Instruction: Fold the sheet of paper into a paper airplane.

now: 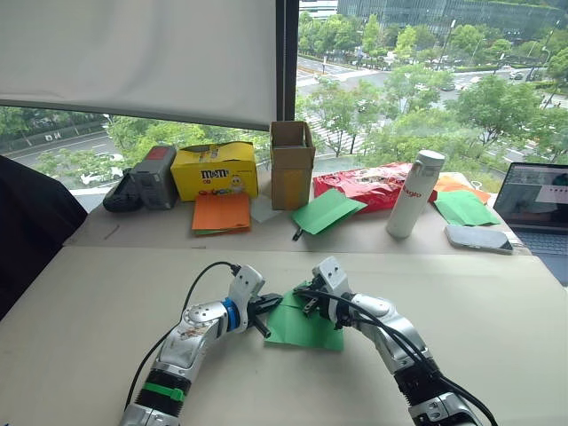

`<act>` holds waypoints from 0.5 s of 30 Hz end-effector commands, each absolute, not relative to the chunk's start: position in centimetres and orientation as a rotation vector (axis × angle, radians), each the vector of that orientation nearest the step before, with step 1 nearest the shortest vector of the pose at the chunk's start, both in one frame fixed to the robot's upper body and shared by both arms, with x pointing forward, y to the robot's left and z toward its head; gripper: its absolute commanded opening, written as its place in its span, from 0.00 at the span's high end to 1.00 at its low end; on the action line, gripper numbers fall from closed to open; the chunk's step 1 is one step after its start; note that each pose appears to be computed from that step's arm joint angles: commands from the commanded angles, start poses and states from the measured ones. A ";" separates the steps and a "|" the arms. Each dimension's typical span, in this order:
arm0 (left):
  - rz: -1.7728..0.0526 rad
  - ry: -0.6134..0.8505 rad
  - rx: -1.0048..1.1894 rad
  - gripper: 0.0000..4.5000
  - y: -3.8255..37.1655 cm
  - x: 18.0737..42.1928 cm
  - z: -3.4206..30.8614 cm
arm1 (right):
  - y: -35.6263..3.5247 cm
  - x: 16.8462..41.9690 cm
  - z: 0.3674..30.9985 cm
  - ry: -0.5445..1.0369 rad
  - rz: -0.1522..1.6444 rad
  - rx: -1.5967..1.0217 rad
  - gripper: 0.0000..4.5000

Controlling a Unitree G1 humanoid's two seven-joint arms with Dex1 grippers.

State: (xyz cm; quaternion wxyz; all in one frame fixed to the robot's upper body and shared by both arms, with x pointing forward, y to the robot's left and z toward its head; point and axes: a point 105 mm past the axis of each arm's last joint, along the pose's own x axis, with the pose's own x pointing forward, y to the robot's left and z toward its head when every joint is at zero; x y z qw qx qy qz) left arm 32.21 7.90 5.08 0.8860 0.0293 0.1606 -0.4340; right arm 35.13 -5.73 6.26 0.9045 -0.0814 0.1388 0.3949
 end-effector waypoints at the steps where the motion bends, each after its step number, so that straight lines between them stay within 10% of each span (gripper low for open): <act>1: -0.954 0.395 0.068 0.99 7.3 30.9 3.9 | -5.2 35.6 6.8 0.256 0.838 -0.210 1.00; 15: -0.956 0.431 0.066 0.99 7.0 30.2 3.0 | -7.3 37.9 7.4 0.236 0.730 -0.193 1.00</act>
